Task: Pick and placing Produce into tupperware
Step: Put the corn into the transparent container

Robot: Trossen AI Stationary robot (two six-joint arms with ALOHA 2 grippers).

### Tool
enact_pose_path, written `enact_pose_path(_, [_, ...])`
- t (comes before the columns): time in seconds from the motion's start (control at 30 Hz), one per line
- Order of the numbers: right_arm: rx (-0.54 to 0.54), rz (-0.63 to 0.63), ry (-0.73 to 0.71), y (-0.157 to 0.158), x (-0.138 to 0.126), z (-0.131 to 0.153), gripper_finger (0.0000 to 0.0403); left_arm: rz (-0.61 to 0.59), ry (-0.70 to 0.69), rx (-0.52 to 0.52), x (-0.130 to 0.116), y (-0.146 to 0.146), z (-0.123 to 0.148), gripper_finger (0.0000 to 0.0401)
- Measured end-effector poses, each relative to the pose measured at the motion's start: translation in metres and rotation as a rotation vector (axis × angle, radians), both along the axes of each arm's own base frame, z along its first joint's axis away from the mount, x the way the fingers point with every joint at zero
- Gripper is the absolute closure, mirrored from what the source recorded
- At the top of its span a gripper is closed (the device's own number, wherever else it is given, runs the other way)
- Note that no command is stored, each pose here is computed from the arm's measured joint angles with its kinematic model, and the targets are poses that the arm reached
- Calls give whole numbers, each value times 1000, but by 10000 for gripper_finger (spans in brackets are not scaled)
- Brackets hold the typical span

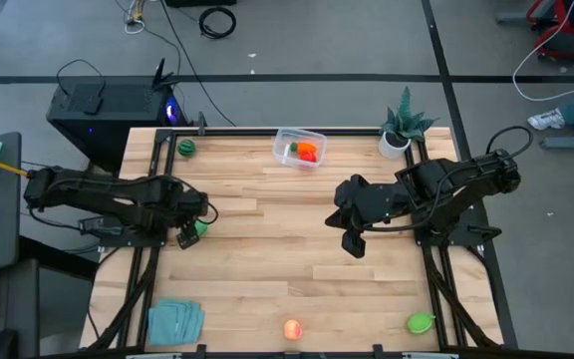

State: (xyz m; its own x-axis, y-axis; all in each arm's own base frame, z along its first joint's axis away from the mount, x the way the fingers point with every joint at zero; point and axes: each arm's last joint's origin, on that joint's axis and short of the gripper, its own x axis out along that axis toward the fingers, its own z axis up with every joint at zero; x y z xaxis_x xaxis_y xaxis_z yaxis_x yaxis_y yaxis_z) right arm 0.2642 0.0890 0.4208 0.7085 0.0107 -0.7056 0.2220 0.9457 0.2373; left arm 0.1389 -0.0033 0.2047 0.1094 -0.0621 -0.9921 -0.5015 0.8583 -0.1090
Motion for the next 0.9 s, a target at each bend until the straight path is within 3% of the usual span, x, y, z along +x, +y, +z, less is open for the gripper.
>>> enact_pose_path(0.27, [0, 0, -1, 0, 0, 0, 380, -53, 125, 14, 17, 9, -20, 9])
enact_pose_path(0.9, [2, 0, -4, 0, 1, 0, 380, -112, 260, 2, 46, 12, -63, 5])
